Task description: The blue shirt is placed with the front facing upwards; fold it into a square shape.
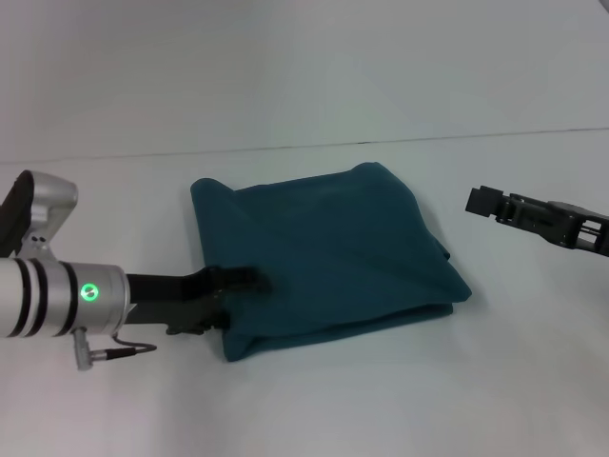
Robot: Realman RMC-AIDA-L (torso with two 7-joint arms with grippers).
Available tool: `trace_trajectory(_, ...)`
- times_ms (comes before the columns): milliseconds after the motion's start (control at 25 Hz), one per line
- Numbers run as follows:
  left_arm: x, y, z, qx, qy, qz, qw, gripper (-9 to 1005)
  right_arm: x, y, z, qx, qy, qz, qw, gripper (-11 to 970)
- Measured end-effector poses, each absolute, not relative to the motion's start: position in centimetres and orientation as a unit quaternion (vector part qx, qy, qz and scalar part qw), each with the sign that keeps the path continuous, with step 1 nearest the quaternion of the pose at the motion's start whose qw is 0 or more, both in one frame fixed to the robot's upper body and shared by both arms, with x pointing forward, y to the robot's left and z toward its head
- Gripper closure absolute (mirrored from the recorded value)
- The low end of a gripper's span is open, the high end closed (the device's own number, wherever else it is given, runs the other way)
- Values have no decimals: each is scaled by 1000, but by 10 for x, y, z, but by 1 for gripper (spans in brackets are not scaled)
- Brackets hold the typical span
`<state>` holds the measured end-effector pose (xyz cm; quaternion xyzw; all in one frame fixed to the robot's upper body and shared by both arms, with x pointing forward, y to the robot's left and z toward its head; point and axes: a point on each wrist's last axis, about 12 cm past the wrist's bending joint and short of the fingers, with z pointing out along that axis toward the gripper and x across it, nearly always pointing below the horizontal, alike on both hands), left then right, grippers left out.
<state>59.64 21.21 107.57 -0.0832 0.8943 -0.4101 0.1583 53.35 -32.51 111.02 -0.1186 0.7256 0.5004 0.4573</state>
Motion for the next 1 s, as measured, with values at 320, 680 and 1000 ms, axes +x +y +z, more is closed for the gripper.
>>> trace_trajectory(320, 608, 191, 1081, -55, 902, -398, 161, 131, 533, -324, 1110, -119, 725, 502, 457, 343)
trace_trajectory(680, 613, 182, 1084, -24, 917, -361, 166, 145, 532, -323, 1109, -120, 723, 507, 454, 344)
trace_trajectory(1000, 613, 184, 1083, -29, 917, -362, 166, 637, 532, -325, 1110, -115, 721, 508, 458, 342)
